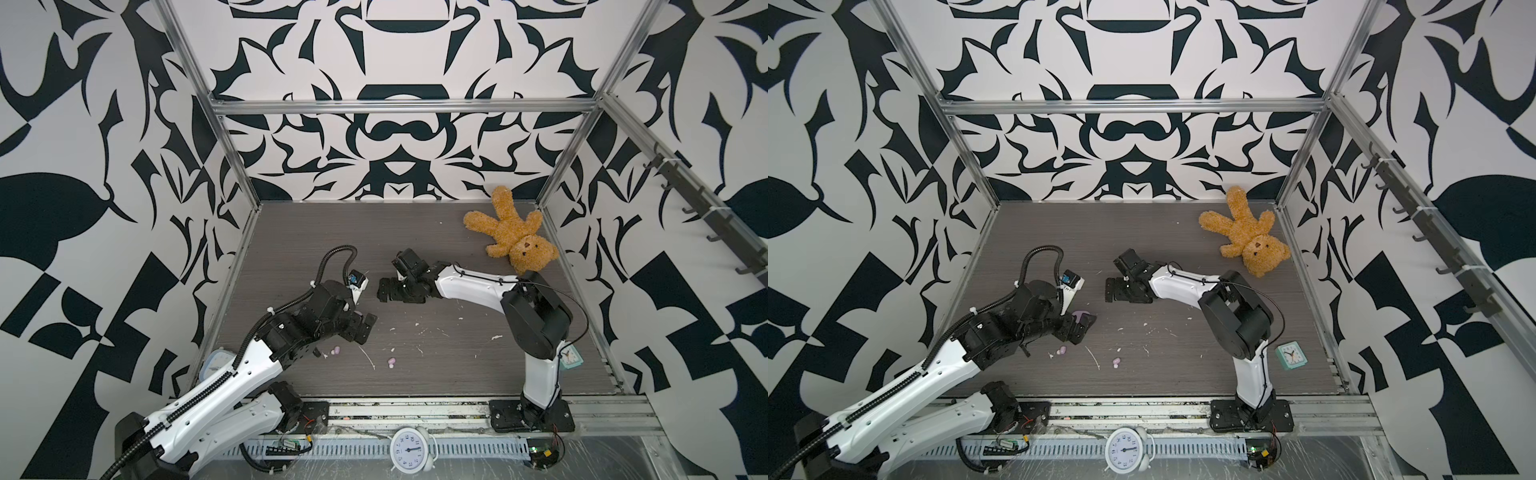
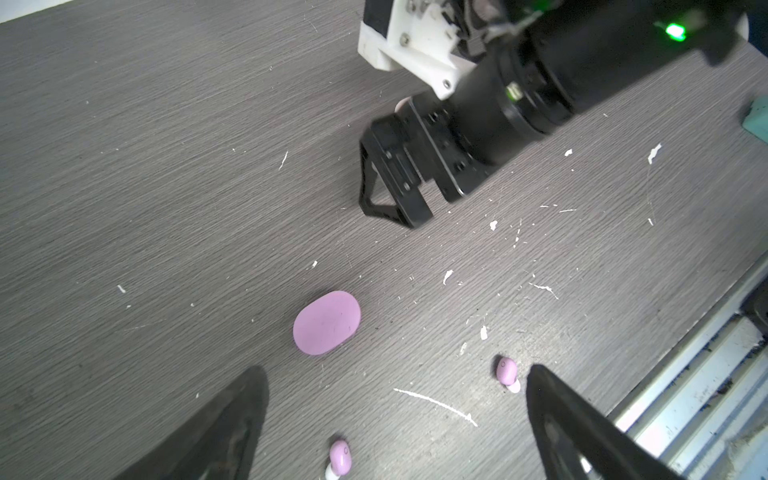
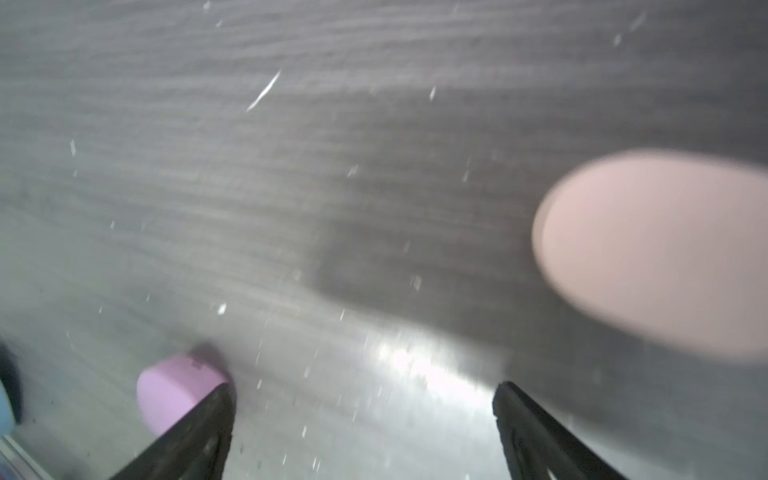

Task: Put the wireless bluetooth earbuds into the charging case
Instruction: 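Move the right gripper over the lilac oval case while the left arm rises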

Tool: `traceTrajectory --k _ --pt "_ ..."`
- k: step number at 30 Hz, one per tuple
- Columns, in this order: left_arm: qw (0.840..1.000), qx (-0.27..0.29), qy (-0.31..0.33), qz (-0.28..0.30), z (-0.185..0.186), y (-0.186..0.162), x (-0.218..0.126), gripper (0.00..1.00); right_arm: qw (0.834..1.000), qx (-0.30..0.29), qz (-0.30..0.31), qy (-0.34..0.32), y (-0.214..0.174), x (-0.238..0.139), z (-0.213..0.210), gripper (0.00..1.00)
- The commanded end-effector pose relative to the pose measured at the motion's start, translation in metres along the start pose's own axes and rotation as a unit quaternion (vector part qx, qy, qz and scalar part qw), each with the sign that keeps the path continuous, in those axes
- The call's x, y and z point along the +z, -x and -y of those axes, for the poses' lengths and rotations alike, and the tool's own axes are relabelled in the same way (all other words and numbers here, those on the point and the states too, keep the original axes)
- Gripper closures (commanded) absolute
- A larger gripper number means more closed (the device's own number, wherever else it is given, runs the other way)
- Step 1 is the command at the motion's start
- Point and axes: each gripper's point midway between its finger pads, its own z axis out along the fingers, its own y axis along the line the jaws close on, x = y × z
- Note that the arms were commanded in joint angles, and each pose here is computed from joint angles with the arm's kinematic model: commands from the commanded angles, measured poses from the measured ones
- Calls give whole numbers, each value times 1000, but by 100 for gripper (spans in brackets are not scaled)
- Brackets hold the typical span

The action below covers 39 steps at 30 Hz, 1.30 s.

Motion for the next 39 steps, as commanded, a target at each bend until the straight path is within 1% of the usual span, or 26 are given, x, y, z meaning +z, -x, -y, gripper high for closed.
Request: traceTrajectory --k 1,3,6,9,10,13,16,18,20,22,24,27,33,35,36,39 --pt "999 -12 20 27 -9 9 -16 1 998 -1 60 -35 3 -46 -12 1" --pt "997 -29 52 50 -22 15 -28 1 995 8 69 -69 0 -61 -12 1" --pt "989 -59 104 86 -45 21 -48 1 995 32 44 -88 -10 -75 -16 1" --pt "975 -98 152 126 -65 24 -74 1 994 43 42 -95 -20 -84 -29 1" --pt "970 -112 167 137 -71 24 -85 1 992 46 54 -108 -20 -88 -29 1" --pt "955 -143 205 163 -88 24 -114 1 989 62 36 -133 -25 -92 -33 1" --pt "948 -157 221 168 -96 13 -132 1 984 61 26 -166 -29 -94 -41 1" --pt "941 -168 233 180 -103 5 -140 1 984 58 15 -169 -33 -86 -54 1" --pt "935 -182 235 195 -107 -4 -142 1 985 57 -6 -165 -39 -74 -68 1" --pt "929 -200 228 212 -108 -12 -141 1 985 54 -13 -166 -39 -63 -81 1" --pt "927 -204 219 226 -107 -14 -142 1 986 51 -31 -156 -44 -54 -96 1" --pt "923 -205 224 237 -110 -15 -146 1 985 50 -36 -158 -41 -42 -109 1" --pt "933 -188 216 217 -105 -17 -136 1 985 61 -47 -156 -40 -11 -123 1" --pt "934 -189 207 222 -102 -12 -135 1 985 65 -48 -155 -40 -1 -124 3" --pt "935 -187 204 222 -101 -12 -134 1 984 70 -47 -155 -40 2 -125 6" --pt "936 -186 199 225 -99 -11 -133 1 983 82 -45 -156 -40 11 -124 11"
